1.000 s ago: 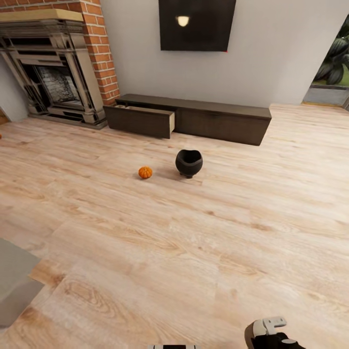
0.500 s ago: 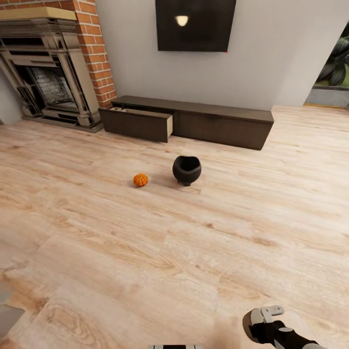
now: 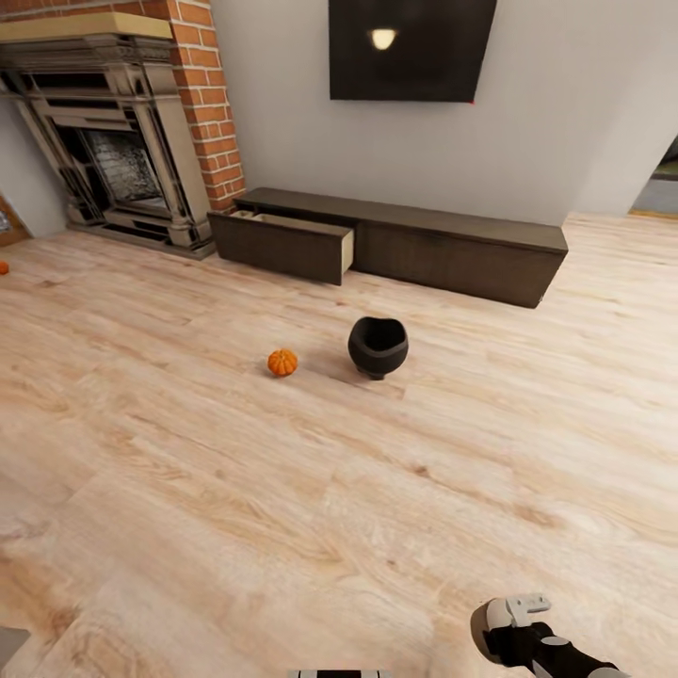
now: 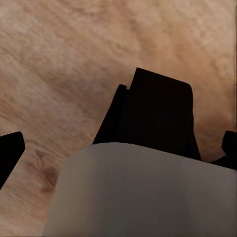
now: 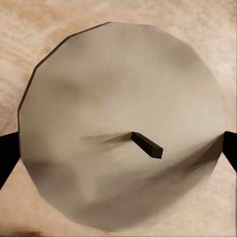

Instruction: Place each of the two pumpkins and all three candles from the living room inside a cabinet in the living room (use any cabinet), then make sure every cabinet is closed, and position the cauldron so it is next to a table in the living room.

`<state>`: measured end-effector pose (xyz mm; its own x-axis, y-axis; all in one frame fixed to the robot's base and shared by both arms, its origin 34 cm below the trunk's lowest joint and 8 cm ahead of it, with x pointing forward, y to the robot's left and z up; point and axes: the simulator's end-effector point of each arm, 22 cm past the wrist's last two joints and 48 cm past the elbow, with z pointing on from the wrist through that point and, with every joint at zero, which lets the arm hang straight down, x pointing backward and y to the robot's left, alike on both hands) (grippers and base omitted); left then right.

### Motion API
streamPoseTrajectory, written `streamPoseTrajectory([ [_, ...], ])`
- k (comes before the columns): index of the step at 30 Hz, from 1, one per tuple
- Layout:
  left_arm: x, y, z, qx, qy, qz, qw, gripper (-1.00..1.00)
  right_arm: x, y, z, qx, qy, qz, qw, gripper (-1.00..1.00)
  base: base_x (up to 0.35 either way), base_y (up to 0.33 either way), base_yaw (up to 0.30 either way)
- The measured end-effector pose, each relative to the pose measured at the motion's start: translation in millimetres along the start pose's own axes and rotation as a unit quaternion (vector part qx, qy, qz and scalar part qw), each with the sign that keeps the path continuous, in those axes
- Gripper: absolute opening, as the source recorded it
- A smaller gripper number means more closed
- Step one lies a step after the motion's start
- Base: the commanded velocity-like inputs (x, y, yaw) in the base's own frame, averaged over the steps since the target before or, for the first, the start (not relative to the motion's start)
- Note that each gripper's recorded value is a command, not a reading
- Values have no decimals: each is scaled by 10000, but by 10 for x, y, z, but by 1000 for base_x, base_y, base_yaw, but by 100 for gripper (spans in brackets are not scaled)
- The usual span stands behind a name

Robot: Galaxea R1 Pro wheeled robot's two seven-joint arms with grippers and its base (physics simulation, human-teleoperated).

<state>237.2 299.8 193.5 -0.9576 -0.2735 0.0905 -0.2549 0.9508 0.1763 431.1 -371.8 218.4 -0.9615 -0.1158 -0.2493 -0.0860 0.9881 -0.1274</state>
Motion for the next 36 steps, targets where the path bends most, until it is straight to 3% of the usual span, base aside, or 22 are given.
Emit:
streamPoseTrajectory([
  [22,-2,-14,-2,7,-5,-37,10000,100,1,-3,0,6,2,5,10000,-100,19,-7,286],
  [36,-4,-14,-2,7,-8,-23,10000,100,1,-2,0,5,1,4,10000,-100,268,-144,286],
])
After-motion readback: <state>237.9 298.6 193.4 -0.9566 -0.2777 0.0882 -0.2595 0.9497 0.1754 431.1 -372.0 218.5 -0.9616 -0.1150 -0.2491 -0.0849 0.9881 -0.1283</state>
